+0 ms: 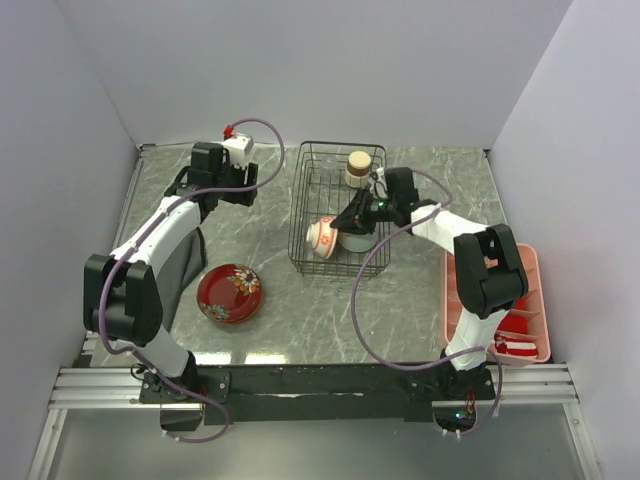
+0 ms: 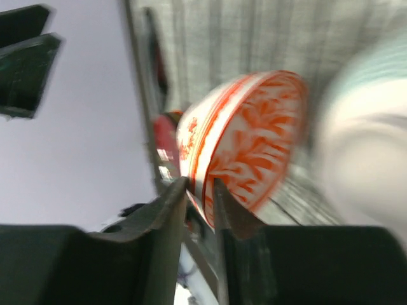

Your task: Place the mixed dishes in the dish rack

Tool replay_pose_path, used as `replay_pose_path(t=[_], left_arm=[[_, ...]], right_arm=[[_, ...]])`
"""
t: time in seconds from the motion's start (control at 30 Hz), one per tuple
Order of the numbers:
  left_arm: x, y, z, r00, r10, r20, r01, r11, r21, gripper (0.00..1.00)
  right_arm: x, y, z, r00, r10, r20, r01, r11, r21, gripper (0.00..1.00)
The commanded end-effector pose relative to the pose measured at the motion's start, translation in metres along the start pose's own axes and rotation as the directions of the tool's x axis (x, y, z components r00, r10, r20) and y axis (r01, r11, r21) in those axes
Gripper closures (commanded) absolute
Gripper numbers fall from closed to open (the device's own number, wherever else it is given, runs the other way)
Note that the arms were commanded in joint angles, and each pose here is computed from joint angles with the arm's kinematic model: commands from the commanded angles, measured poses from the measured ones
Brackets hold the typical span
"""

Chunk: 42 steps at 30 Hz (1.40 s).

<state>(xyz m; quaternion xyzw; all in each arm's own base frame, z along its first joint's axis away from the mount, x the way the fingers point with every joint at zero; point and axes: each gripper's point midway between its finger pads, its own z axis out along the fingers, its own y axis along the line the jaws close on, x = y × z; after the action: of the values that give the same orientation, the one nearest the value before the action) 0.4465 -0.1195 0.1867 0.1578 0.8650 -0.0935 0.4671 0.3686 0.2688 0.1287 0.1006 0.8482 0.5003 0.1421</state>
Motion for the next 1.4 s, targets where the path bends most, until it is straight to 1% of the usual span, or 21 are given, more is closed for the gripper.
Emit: replay_pose_path(t=[0.0,0.03,0.07,0.13,0.23,0.33,0.4,0.43,0.5,0.73,0.77,0.87,0.93,0.97,1.03,1.17,1.2,1.23,1.3,1.33,1.37], left_arm=[[-0.022,-0.01,0.004,0.998,-0.003,0.069,0.0,0.999,0.035,0.32],[-0.022,-0.01,0.005,0.997,-0.005,0.072,0.003,0.999,0.036,0.32],[-0.023,-0.011,0.006,0.997,-0.006,0.075,0.003,0.999,0.038,0.32],[-0.022,-0.013,0.009,0.997,-0.008,0.076,0.005,0.999,0.042,0.32],[-0.025,-0.019,0.011,0.996,-0.004,0.087,0.0,0.999,0.048,0.32],[-0.028,-0.026,0.012,0.995,0.023,0.092,-0.028,0.998,0.052,0.32],[-0.028,-0.029,0.012,0.995,0.038,0.088,-0.043,0.998,0.055,0.32],[-0.028,-0.029,0.012,0.995,0.039,0.09,-0.044,0.998,0.055,0.32],[-0.027,-0.029,0.012,0.995,0.039,0.087,-0.044,0.998,0.053,0.32],[-0.022,-0.03,0.013,0.996,0.042,0.078,-0.047,0.997,0.057,0.32],[-0.023,-0.03,0.013,0.996,0.044,0.078,-0.048,0.997,0.058,0.31],[-0.027,-0.03,0.009,0.995,0.048,0.09,-0.053,0.997,0.057,0.32],[-0.027,-0.029,0.008,0.994,0.051,0.093,-0.056,0.997,0.052,0.31],[-0.027,-0.029,0.007,0.994,0.053,0.099,-0.058,0.997,0.051,0.31],[-0.026,-0.03,0.006,0.994,0.049,0.1,-0.055,0.997,0.051,0.31],[-0.025,-0.034,0.001,0.994,0.038,0.102,-0.045,0.997,0.065,0.31],[-0.025,-0.035,-0.003,0.994,0.04,0.105,-0.048,0.997,0.068,0.31],[-0.025,-0.036,-0.005,0.993,0.044,0.107,-0.052,0.996,0.067,0.31],[-0.025,-0.034,-0.01,0.992,0.053,0.116,-0.059,0.997,0.055,0.31],[-0.024,-0.033,-0.011,0.992,0.056,0.117,-0.062,0.997,0.053,0.31],[-0.021,-0.033,-0.013,0.992,0.062,0.114,-0.067,0.997,0.048,0.3]], right_arm=[[0.016,-0.031,-0.029,0.989,-0.058,-0.137,0.084,0.977,0.197,0.67],[0.006,-0.023,-0.035,0.974,-0.169,-0.151,0.198,0.96,0.199,0.64],[0.015,-0.033,-0.042,0.969,-0.139,-0.205,0.19,0.948,0.257,0.62],[0.01,-0.032,-0.048,0.951,-0.209,-0.229,0.268,0.924,0.272,0.56],[0.005,-0.035,-0.046,0.946,-0.226,-0.233,0.289,0.914,0.286,0.52],[0.001,-0.035,-0.036,0.952,-0.218,-0.216,0.274,0.921,0.277,0.53],[0.006,-0.036,-0.027,0.941,-0.244,-0.235,0.306,0.91,0.281,0.57],[0.008,-0.036,-0.024,0.938,-0.25,-0.242,0.314,0.908,0.277,0.65],[0.012,-0.036,-0.017,0.933,-0.252,-0.258,0.32,0.907,0.273,0.68],[0.013,-0.039,-0.009,0.899,-0.31,-0.31,0.395,0.879,0.268,0.64],[0.015,-0.037,-0.018,0.891,-0.315,-0.327,0.409,0.87,0.275,0.64],[0.007,-0.022,-0.048,0.846,-0.423,-0.324,0.514,0.809,0.286,0.58],[0.002,-0.005,-0.058,0.77,-0.528,-0.359,0.624,0.743,0.244,0.54],[0.008,-0.004,-0.062,0.755,-0.525,-0.393,0.635,0.733,0.243,0.53],[0.002,0.003,-0.067,0.665,-0.617,-0.421,0.735,0.64,0.223,0.49],[0.004,0.019,-0.071,0.537,-0.722,-0.437,0.84,0.507,0.194,0.47],[0.008,0.025,-0.065,0.49,-0.757,-0.431,0.868,0.47,0.161,0.46],[0.01,0.03,-0.063,0.408,-0.808,-0.426,0.909,0.402,0.109,0.43],[0.009,0.04,-0.056,0.286,-0.878,-0.384,0.957,0.284,0.064,0.36],[0.01,0.044,-0.05,0.193,-0.908,-0.372,0.98,0.197,0.029,0.29],[0.005,0.045,-0.048,0.155,-0.915,-0.371,0.988,0.148,0.046,0.24]])
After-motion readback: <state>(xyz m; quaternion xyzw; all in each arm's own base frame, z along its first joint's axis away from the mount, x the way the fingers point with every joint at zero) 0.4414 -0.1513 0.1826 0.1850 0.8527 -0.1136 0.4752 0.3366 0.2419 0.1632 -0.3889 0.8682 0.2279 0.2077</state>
